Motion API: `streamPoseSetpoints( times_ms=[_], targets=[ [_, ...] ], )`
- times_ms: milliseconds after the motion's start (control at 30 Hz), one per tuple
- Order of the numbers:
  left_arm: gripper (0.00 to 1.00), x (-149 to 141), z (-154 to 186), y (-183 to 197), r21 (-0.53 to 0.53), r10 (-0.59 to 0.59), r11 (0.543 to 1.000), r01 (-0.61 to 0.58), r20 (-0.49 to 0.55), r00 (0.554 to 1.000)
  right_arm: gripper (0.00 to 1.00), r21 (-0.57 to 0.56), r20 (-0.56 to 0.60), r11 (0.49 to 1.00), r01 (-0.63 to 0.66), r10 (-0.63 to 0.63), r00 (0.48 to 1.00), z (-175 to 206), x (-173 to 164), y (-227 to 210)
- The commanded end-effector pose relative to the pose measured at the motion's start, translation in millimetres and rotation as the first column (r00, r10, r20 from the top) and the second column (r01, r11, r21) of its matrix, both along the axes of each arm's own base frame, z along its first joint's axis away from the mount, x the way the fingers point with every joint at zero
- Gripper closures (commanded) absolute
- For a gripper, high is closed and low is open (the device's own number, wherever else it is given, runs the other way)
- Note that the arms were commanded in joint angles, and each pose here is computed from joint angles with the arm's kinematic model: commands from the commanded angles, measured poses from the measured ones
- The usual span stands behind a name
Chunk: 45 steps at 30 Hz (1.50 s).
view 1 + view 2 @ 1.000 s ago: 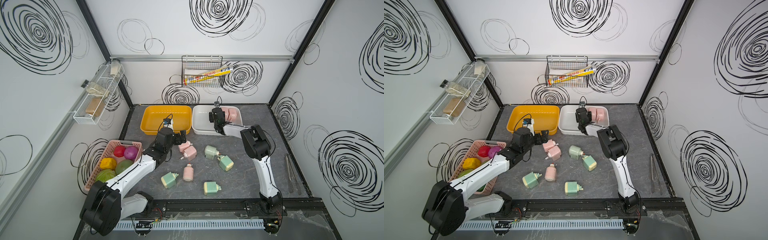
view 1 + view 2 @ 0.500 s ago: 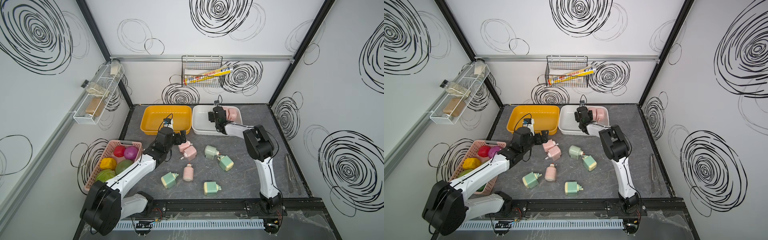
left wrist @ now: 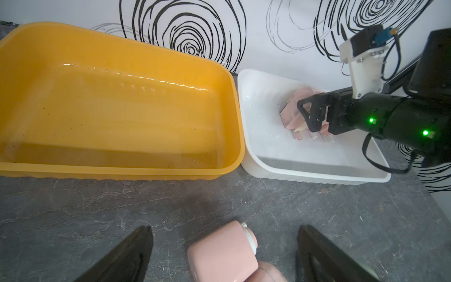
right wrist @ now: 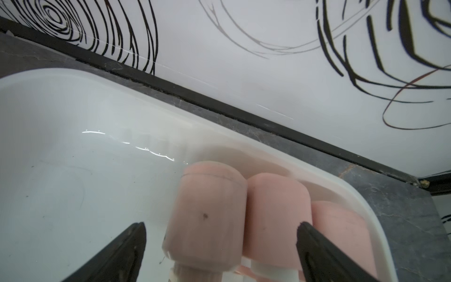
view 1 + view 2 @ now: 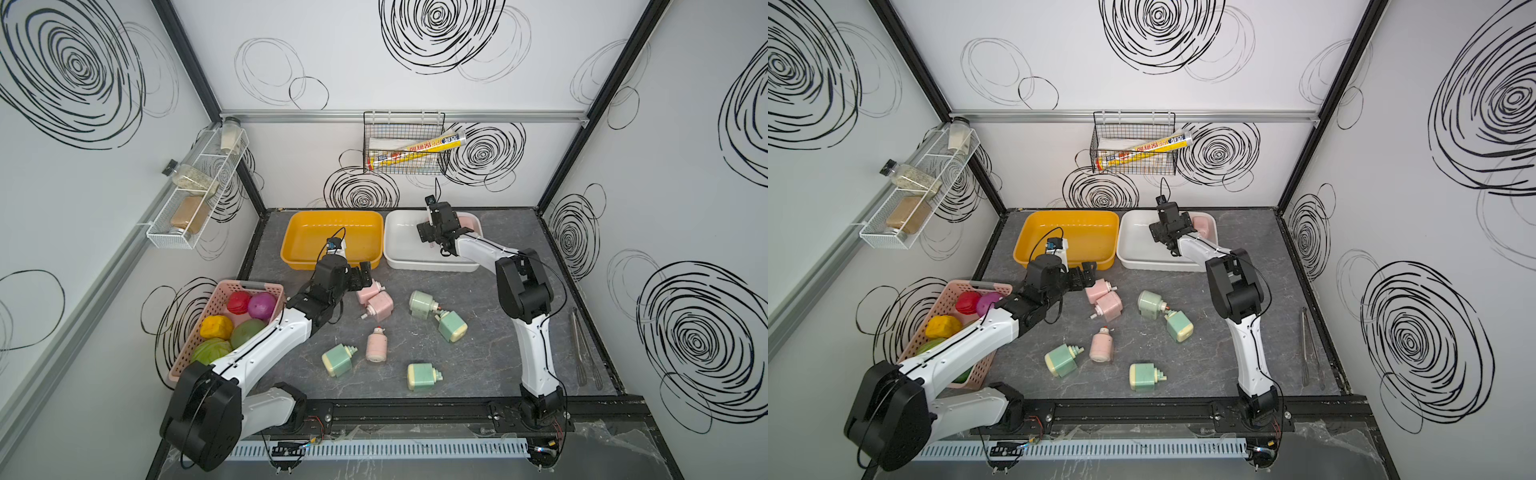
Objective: Place the pencil sharpeners by color into the storage box
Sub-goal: Place the pencil sharpener in the storage box.
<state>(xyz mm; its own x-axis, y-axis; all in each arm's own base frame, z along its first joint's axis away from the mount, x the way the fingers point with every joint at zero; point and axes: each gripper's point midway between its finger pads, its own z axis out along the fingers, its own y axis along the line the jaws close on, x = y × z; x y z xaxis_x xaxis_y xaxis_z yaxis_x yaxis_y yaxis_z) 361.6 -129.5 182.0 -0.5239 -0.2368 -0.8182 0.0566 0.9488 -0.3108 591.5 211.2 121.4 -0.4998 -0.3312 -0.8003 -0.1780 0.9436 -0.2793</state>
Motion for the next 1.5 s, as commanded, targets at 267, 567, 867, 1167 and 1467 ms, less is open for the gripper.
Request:
streamPoseSetpoints(
  times_ms=[267, 567, 867, 1167, 1467],
  targets=[
    [0.01, -4, 9, 9, -0.024, 0.054, 0.998, -0.054, 0.021, 0.998, 0.0, -0.215, -0.078, 0.975, 0.048, -0.066, 0.995, -19, 14, -19],
    [0.01, -3, 8, 11, -0.017, 0.066, 0.998, -0.065, 0.019, 0.998, 0.0, -0.256, -0.065, 0.964, 0.075, -0.094, 0.993, -20, 19, -18],
    [0.01, -7, 12, 7, -0.031, 0.062, 0.998, -0.061, 0.023, 0.998, 0.0, -0.18, -0.073, 0.982, 0.058, -0.072, 0.995, -6, 21, 0],
    [0.01, -28, 23, -14, 0.04, 0.056, 0.998, -0.058, 0.059, 0.997, 0.0, 0.071, -0.003, 0.997, -0.03, 0.031, 1.0, 40, -7, 28],
    [0.01, -61, 21, -34, 0.075, 0.011, 0.997, -0.015, 0.054, 0.998, 0.0, 0.388, 0.166, 0.916, -0.103, 0.04, 0.985, 102, -78, 18]
  ],
)
